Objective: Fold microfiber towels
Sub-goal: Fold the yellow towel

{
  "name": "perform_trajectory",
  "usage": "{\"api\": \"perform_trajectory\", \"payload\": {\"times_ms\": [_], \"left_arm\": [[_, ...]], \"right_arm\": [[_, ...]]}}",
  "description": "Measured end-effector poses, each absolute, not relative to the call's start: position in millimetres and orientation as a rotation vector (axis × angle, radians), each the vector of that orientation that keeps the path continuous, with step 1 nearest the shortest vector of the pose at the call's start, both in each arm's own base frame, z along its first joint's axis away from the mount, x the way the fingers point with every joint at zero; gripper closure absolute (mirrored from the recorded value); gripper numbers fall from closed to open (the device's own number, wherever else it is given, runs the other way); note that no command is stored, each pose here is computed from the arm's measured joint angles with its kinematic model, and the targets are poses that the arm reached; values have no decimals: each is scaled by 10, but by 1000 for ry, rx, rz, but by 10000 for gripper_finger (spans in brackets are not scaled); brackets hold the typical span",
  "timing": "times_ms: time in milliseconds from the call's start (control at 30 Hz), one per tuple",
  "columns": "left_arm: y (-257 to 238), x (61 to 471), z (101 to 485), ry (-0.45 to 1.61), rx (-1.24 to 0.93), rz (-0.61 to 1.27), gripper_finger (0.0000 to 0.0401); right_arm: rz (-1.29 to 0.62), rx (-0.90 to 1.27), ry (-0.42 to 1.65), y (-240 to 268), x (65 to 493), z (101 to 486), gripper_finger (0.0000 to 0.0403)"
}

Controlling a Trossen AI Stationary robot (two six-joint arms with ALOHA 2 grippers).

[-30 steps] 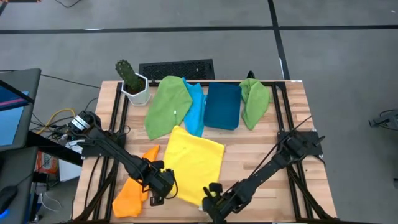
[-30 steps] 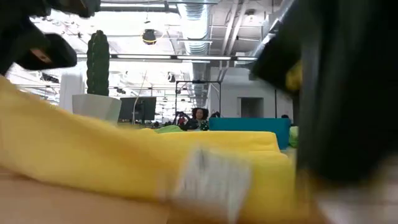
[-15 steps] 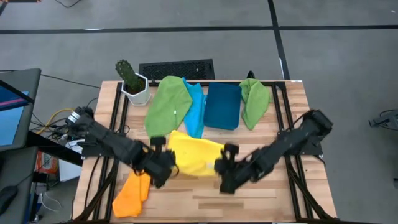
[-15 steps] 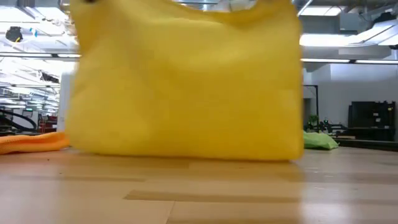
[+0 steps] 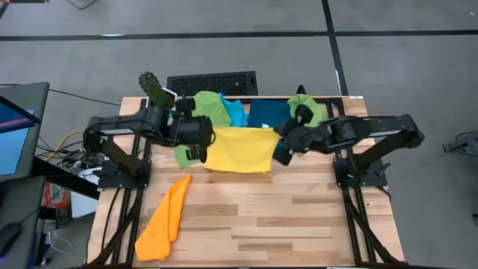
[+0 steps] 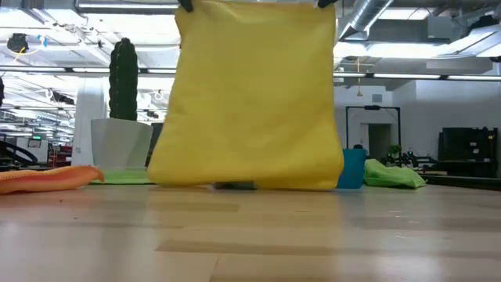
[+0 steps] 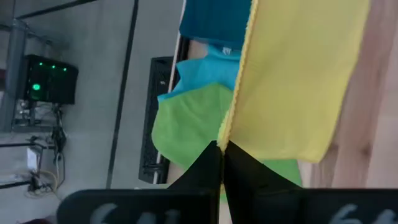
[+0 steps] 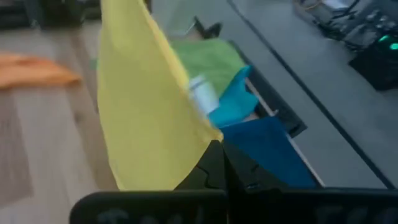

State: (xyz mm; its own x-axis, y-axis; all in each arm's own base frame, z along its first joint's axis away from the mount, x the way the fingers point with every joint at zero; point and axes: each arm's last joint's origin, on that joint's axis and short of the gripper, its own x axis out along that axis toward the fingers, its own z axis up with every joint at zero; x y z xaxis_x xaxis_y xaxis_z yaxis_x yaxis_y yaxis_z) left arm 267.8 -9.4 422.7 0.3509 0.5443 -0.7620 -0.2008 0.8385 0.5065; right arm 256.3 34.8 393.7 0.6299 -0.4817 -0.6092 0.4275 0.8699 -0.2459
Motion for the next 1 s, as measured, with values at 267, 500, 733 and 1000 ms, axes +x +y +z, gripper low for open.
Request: {"api": "perform_trajectory", "payload": {"times_ms": [267, 500, 733, 1000], "left_arm": [[-361, 2547, 4407, 1036, 174, 372, 401], [-1120, 2459, 4301, 1062, 23, 156, 401], [-1901, 2447, 3983, 1107, 32, 106, 401], [-2556, 2617, 3319, 1262, 181, 71, 401]], "right_arm": [[-401, -73, 688, 748, 2444, 3956, 398], [-241, -31, 744, 1640, 2564, 3542, 398], [-193, 94, 788, 2458, 2613, 2952, 398], [-52, 258, 848, 2986, 2572, 2599, 398]]}}
